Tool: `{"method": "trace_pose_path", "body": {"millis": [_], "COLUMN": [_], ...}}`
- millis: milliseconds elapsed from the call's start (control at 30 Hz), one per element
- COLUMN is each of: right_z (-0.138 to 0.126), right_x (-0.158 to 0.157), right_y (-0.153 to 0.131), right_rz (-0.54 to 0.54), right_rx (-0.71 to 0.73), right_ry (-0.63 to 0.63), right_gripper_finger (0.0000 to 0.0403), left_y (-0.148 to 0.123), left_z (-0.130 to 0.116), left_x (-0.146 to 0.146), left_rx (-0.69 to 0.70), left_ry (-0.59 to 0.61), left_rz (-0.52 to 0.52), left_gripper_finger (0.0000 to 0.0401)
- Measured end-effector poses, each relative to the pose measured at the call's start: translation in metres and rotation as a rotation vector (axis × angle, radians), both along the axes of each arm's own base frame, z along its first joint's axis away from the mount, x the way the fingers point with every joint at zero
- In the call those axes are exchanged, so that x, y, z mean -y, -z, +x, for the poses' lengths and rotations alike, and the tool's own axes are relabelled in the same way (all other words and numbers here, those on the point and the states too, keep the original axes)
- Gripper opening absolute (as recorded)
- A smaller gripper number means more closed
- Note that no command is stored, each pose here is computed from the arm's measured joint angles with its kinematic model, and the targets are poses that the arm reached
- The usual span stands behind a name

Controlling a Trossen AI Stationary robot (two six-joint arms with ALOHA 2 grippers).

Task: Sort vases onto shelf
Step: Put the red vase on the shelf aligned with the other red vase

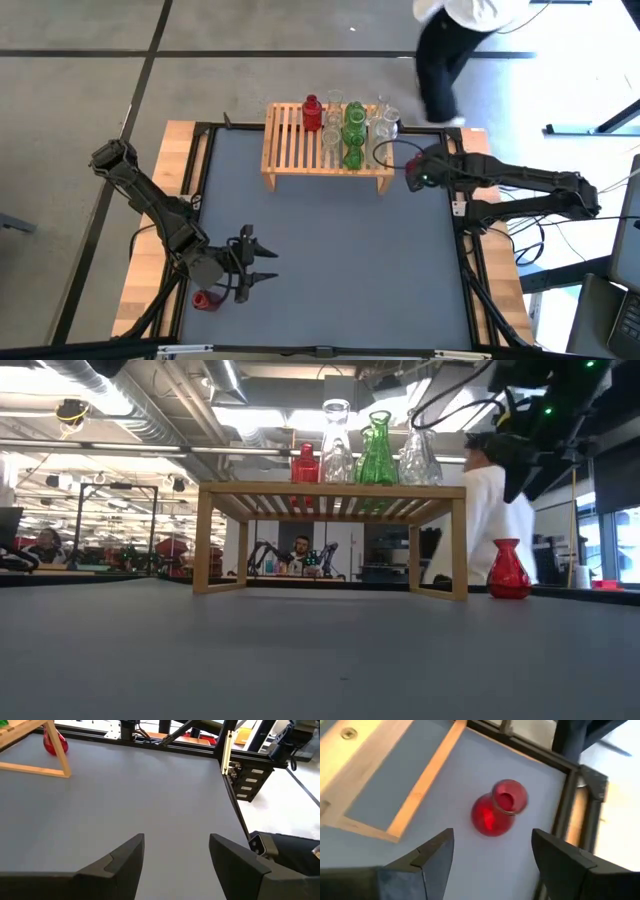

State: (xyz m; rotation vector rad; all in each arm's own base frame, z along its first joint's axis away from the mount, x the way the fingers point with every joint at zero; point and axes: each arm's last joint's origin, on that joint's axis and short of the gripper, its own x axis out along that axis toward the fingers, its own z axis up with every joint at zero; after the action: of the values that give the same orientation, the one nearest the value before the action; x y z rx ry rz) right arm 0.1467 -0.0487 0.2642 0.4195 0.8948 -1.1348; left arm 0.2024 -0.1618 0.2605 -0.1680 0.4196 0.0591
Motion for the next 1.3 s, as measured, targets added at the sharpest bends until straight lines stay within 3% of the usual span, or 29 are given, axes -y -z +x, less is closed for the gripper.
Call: {"method": "trace_pose_path", "body": {"millis": [200,800,1300], "right_z": [0.001,-0.002,-0.022], "right_x": [0.013,0.011,0.003], "right_y": [-0.001,-0.002,-0.018], "right_rz": [0.003,0.043,0.044], "right_rx": [0.02,0.001,0.138], "right_ry": [0.016,-0.046,-0.098], "right_gripper_finger": [0.0268,0.0271,0.0271], "left_y": [0.0,0.0,0.0], "left_z": [0.0,-0.001,-0.001], "left_x": [0.0,0.001,0.001], "left_rx": [-0.001,0.001,0.001], "left_ry": [0.002,0.0,0.0], "left_rz": [-0.003,-0.004,-0.003], "left_gripper_finger": [0.0218,0.0218,0.0218]}}
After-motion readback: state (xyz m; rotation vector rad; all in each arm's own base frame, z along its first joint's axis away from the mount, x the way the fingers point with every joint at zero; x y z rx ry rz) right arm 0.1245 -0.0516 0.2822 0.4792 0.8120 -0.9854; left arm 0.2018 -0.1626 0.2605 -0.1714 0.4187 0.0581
